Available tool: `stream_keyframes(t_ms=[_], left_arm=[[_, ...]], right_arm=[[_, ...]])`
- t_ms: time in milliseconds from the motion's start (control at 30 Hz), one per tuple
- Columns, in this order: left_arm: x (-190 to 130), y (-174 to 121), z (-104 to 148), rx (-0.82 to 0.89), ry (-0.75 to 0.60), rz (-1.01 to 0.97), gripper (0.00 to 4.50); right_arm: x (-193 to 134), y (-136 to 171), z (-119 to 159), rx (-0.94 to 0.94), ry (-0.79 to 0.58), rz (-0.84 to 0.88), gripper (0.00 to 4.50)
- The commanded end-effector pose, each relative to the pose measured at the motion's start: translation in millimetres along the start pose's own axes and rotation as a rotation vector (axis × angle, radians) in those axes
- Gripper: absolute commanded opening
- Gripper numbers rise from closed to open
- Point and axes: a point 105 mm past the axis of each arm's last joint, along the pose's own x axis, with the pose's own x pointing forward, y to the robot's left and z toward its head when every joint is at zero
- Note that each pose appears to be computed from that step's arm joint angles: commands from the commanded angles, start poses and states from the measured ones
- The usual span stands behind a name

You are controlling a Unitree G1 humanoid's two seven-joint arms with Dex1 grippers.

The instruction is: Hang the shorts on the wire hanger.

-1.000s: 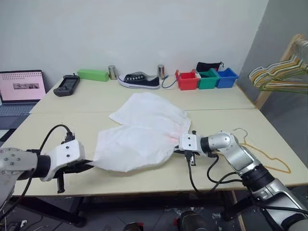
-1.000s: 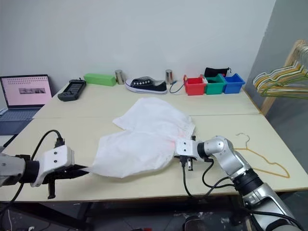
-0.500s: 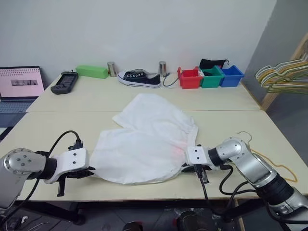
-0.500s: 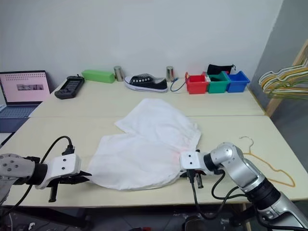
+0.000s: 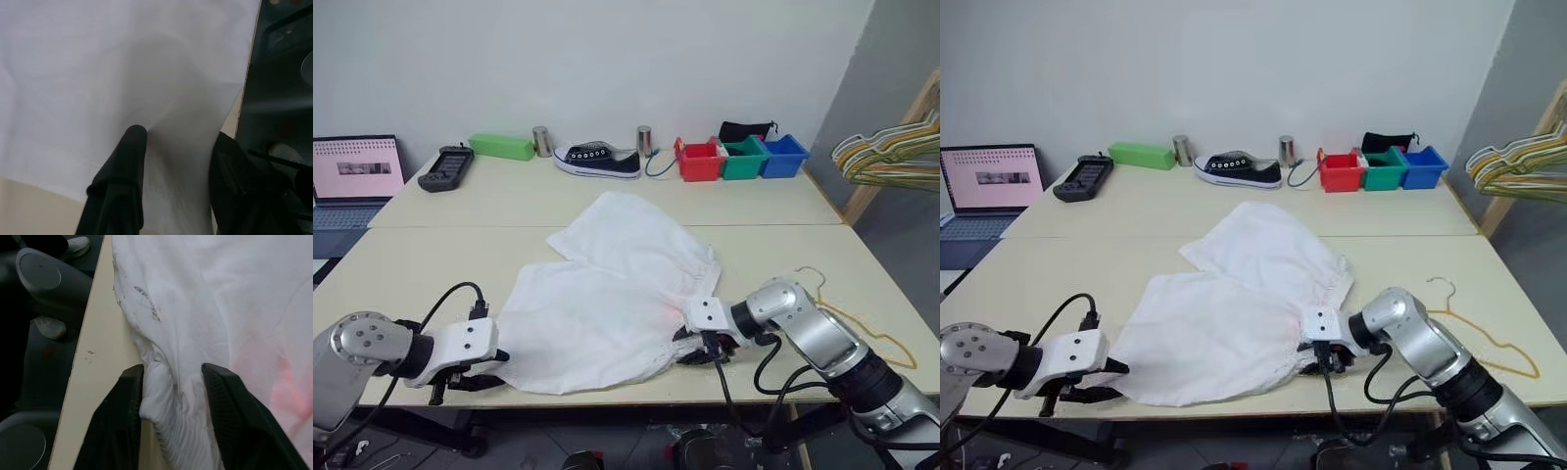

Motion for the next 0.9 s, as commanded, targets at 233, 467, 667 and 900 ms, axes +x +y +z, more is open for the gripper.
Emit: stream_keyframes(t_ms=[233, 467, 667, 900], left_arm=[[-36, 10, 39, 0.080, -0.050, -0.002, 4.02], [-49, 22, 72, 0.078, -0.180, 0.034, 4.45], [-36, 59, 136, 0.074, -0.496, 0.261, 4.45], [-3, 69, 203, 0.129, -0.696, 0.285, 4.45]], right_arm=[[-46, 13, 38, -0.103, -0.048, 0.041, 4.45], [-64, -10, 41, -0.024, -0.065, -0.105, 4.50], [-92, -47, 20, 0.149, -0.052, -0.400, 4.50], [-140, -66, -46, 0.364, 0.048, -0.689, 4.50]])
